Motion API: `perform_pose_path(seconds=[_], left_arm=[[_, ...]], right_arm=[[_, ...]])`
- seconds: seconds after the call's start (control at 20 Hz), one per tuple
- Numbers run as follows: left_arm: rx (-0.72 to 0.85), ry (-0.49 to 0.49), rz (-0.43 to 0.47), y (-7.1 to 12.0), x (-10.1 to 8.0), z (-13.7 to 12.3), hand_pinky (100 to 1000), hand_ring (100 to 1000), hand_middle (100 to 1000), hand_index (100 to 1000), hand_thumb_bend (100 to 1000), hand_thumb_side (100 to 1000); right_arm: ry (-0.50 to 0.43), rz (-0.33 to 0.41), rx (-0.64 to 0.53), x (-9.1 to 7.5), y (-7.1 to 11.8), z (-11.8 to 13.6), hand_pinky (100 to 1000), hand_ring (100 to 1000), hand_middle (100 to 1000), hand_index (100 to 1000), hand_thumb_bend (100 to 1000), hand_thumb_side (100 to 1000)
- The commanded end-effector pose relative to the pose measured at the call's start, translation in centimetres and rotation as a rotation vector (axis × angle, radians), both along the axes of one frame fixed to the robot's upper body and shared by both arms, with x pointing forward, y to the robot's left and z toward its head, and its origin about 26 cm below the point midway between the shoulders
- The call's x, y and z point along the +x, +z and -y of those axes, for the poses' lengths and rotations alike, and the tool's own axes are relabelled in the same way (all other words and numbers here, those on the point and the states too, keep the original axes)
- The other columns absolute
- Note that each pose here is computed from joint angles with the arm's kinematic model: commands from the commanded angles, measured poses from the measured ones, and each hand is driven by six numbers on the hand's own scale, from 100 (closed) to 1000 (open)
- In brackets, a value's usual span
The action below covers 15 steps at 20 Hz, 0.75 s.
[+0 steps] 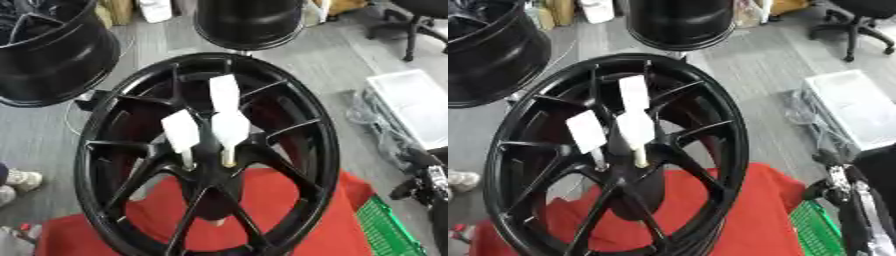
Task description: Pull the pin out of the wheel hub.
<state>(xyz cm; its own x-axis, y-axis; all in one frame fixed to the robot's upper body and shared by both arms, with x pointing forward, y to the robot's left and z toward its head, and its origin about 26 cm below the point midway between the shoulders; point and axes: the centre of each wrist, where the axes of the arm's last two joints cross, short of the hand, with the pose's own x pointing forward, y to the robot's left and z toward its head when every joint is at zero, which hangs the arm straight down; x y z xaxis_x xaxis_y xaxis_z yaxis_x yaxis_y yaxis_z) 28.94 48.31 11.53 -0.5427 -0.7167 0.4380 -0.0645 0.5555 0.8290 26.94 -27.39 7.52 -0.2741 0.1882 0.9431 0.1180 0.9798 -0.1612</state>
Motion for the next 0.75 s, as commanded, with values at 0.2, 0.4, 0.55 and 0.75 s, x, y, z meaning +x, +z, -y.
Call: perform_pose_path(seconds=[0.2, 0.4, 0.55, 0.75], left_arm=[[-0.364, -0.199, -0.028, 1.6, -0.7, 7.2, 660, 488, 721, 846, 121, 885], [-0.595, -0.236, -0.151, 0.4, -1.4, 10.7, 656, 483, 689, 826, 139, 907], [-0.689, -0.211, -0.214, -0.1, -1.6, 12.3, 660, 502, 693, 822, 147, 928], [-0.736, -0.182, -0.257, -0.3, -1.6, 13.4, 661, 505, 694, 820, 143, 937]], right_arm=[[0.007, 0.029, -0.002, 0.0, 0.8, -0.2, 449, 417, 795, 852, 100, 841], [0.008, 0.027, 0.006, 0.0, 0.7, -0.3, 449, 419, 795, 852, 100, 869], [0.01, 0.032, 0.005, 0.1, 0.8, -0.3, 450, 424, 796, 852, 100, 855], [0.007, 0.029, 0.005, 0.1, 0.7, -0.3, 450, 427, 796, 852, 100, 840]])
